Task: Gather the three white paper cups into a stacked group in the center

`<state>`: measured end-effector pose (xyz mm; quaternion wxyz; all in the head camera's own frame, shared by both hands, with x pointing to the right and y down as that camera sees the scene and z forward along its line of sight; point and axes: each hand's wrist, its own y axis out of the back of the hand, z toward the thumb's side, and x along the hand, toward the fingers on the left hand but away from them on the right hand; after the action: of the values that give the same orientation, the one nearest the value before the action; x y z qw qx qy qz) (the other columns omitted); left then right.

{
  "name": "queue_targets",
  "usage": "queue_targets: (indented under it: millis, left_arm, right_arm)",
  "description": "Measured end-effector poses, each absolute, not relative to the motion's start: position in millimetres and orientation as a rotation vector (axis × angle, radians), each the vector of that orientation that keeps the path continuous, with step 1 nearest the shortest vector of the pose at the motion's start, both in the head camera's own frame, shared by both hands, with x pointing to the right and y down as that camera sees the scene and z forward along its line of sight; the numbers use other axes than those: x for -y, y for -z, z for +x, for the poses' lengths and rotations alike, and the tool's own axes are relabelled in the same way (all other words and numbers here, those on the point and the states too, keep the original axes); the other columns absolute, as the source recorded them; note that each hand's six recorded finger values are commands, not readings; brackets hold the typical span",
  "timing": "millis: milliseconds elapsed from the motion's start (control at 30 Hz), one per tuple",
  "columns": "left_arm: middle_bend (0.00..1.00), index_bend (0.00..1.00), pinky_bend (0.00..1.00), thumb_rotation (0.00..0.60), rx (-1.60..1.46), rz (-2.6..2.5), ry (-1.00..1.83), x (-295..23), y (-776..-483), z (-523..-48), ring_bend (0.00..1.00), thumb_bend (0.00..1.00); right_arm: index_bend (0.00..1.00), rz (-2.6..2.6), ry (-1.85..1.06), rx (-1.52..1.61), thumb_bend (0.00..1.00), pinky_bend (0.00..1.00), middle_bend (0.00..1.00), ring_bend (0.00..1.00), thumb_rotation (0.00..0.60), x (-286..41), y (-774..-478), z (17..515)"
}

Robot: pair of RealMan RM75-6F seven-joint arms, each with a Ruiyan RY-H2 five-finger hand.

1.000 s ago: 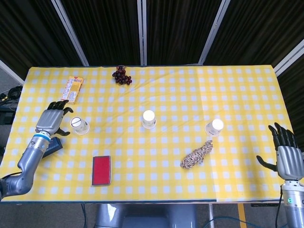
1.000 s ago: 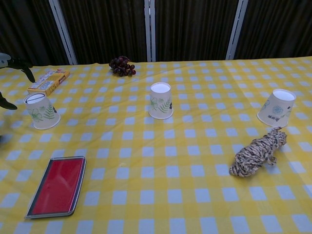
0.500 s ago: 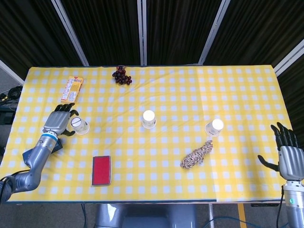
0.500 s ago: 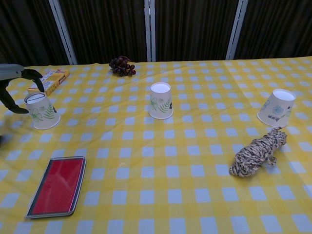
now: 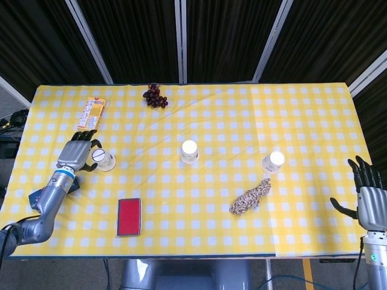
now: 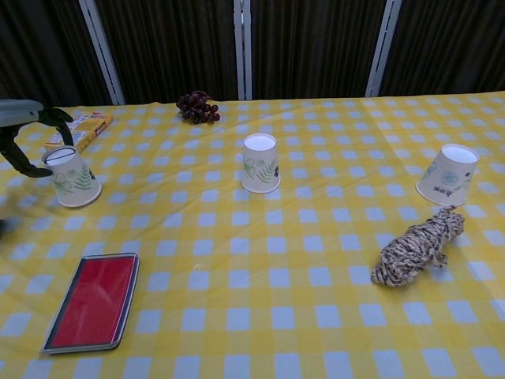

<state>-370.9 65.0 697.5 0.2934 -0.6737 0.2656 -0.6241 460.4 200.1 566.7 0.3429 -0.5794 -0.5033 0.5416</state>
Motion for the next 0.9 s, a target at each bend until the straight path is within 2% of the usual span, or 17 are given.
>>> queue_targets:
  millis: [400,900]
  left_arm:
    - [0.0,0.35,0.0,0.6,-0.764,-1.83,1.503,-29,-669,-321,0.0,0.34]
    - [0.0,0.35,0.0,0.6,-0.66,-1.931,1.394,-25,-695,-199,0.0,0.34]
  right_arm:
    - [0.02,-1.519,-1.399,1.343,0.08,0.0,0.0,0.0,0.6,-198,-565,464]
    - [0.02,-1.532,-1.408,1.389,0.08,0.0,0.0,0.0,0.6,-196,-564,476]
